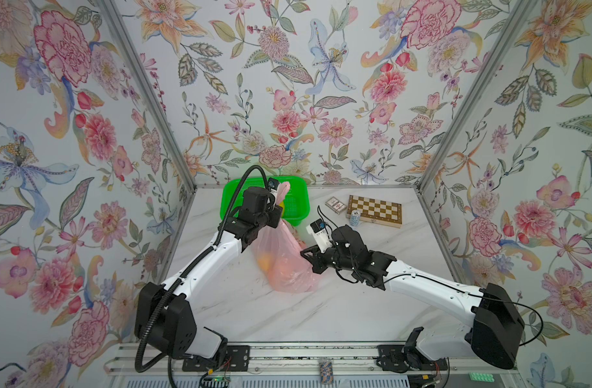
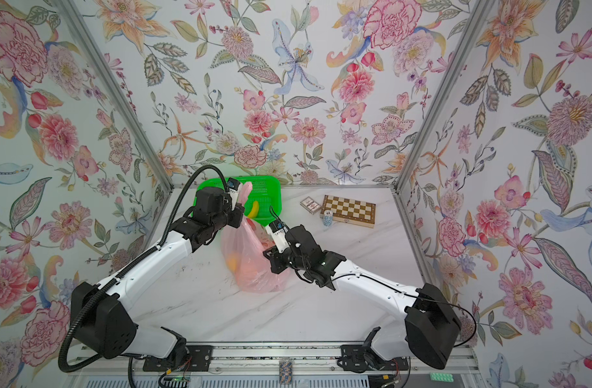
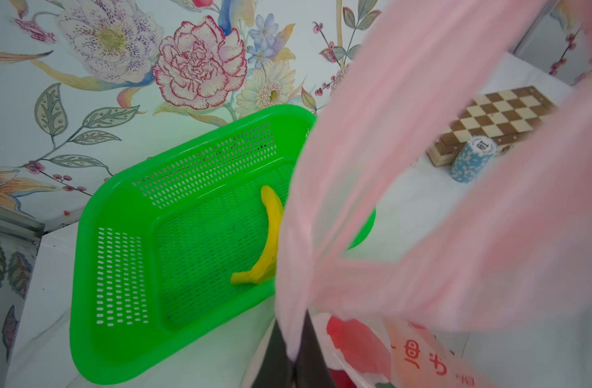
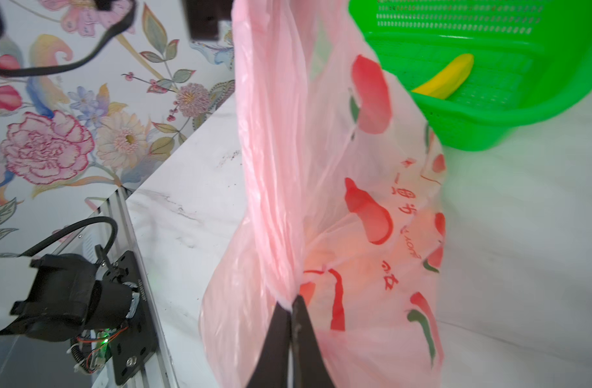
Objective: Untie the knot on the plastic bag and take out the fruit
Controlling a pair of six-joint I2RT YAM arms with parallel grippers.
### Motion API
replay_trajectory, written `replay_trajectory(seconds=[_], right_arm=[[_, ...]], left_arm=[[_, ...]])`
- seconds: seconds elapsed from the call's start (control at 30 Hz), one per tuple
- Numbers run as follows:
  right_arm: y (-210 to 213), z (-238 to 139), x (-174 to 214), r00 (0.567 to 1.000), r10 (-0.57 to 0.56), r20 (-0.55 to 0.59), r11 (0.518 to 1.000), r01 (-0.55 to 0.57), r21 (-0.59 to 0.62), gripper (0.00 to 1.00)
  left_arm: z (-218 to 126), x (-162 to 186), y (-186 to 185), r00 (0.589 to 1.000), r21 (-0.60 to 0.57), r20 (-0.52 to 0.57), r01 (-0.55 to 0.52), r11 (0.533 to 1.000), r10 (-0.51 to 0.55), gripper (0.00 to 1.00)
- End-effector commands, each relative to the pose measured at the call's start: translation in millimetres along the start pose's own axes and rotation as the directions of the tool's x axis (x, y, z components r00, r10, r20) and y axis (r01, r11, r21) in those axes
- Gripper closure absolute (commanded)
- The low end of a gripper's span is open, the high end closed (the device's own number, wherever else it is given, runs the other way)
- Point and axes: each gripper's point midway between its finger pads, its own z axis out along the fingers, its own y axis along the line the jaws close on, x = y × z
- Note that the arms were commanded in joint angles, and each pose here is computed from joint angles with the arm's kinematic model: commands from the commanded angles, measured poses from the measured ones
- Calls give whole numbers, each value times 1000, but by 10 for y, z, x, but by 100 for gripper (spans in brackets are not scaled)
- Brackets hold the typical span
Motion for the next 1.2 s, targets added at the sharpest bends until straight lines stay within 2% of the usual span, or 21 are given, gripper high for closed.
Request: replay_trajectory(seconds=[0.0, 0.13, 0.27, 0.37, 0.47, 0.53, 0.63, 0.7, 0.77, 0.83, 0.9, 1.1, 1.17], right_arm=[[294, 42, 108, 985, -171, 12, 983, 171, -67, 97], [424, 257, 417, 965, -235, -113, 969, 224, -104, 86], [460, 324, 454, 960, -224, -168, 972, 207, -112, 74], [478, 240, 318, 969, -218, -119, 973, 207, -104, 63], [445, 95, 108, 983, -177, -47, 981, 172, -87, 50], [422, -20, -50, 990, -138, 7, 987, 138, -79, 44], [374, -210, -299, 992, -70, 101, 995, 77, -71, 38], [281, -318, -460, 988, 5, 157, 998, 4, -58, 37], [101, -389, -594, 975, 123, 185, 992, -118, -41, 37], [-96, -410, -673, 949, 257, 180, 966, -253, -45, 39], [-208, -383, -697, 925, 342, 165, 940, -338, -53, 40], [-451, -105, -588, 881, 462, 99, 885, -466, 10, 41], [-505, 0, -559, 871, 484, 83, 873, -487, 30, 40]], left_arm=[[-102, -463, -152, 975, 131, 124, 170, 977, -187, 93], [-1, -384, -333, 966, 225, 66, 228, 947, -249, 90], [47, -163, -295, 966, 188, 15, 252, 949, -259, 89], [-14, -53, -253, 966, 161, 7, 254, 954, -258, 80], [-121, 2, -232, 966, 151, -1, 257, 955, -260, 62], [-195, 41, -220, 964, 143, -13, 264, 954, -265, 56], [-313, 119, -177, 958, 118, -33, 287, 951, -285, 55], [-395, 180, -150, 951, 100, -46, 310, 946, -307, 55], [-465, 265, -142, 941, 89, -68, 336, 938, -331, 55], [-529, 361, -152, 931, 86, -99, 360, 929, -352, 53], [-574, 473, -167, 923, 80, -134, 372, 925, -360, 51], [-570, 924, -41, 915, -31, -242, 324, 945, -322, 43], [-547, 1000, -102, 910, 2, -269, 327, 945, -315, 38]])
